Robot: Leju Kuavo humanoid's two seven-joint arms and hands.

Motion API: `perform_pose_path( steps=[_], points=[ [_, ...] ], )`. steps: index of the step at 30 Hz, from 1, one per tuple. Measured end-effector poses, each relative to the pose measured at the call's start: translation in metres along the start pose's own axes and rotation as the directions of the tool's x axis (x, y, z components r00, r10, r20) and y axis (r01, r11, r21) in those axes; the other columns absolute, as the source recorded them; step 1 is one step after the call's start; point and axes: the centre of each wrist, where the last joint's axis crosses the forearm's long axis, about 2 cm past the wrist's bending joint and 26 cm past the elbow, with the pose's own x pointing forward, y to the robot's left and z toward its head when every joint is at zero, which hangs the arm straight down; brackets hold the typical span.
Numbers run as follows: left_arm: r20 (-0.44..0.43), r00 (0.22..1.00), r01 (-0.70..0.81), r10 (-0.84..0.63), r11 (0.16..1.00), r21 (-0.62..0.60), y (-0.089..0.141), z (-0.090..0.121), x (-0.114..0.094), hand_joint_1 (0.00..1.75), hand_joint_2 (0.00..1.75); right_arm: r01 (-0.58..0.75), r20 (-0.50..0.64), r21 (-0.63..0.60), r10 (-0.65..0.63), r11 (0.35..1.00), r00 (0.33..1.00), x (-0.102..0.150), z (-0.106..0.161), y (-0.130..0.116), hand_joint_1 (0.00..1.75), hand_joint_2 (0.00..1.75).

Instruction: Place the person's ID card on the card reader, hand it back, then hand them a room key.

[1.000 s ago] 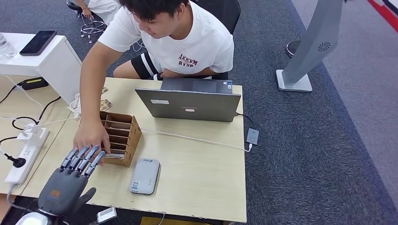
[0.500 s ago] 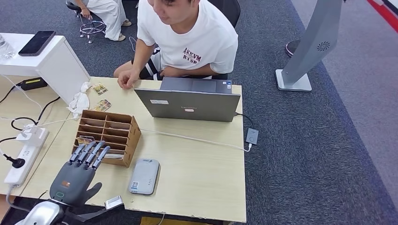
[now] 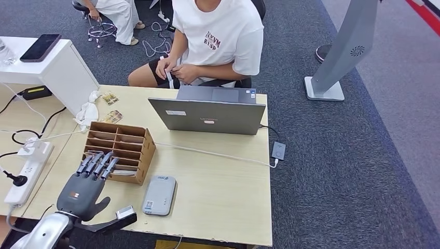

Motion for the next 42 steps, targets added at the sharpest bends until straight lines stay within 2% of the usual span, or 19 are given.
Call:
perform_pose_path(
  steps=[11,34,42],
  points=[
    [-0.001,1.000,0.003,-0.003,1.000,-0.003,-0.001,-0.009,0.000,0.00,1.75,0.000,-0.009,0.003,0.000,1.000,1.000,0.000,0.000,0.000,0.00,1.75],
    [-0.039,0.999,0.029,-0.030,0.999,-0.025,-0.005,-0.051,-0.005,0.00,1.75,-0.056,0.001,0.025,0.056,0.998,0.998,0.002,0.000,-0.001,0.00,1.75],
    [-0.039,0.999,0.032,-0.033,0.999,-0.038,-0.009,-0.056,-0.004,0.00,1.75,-0.059,0.003,0.029,0.059,0.998,0.998,0.002,0.000,-0.002,0.00,1.75]
  ],
)
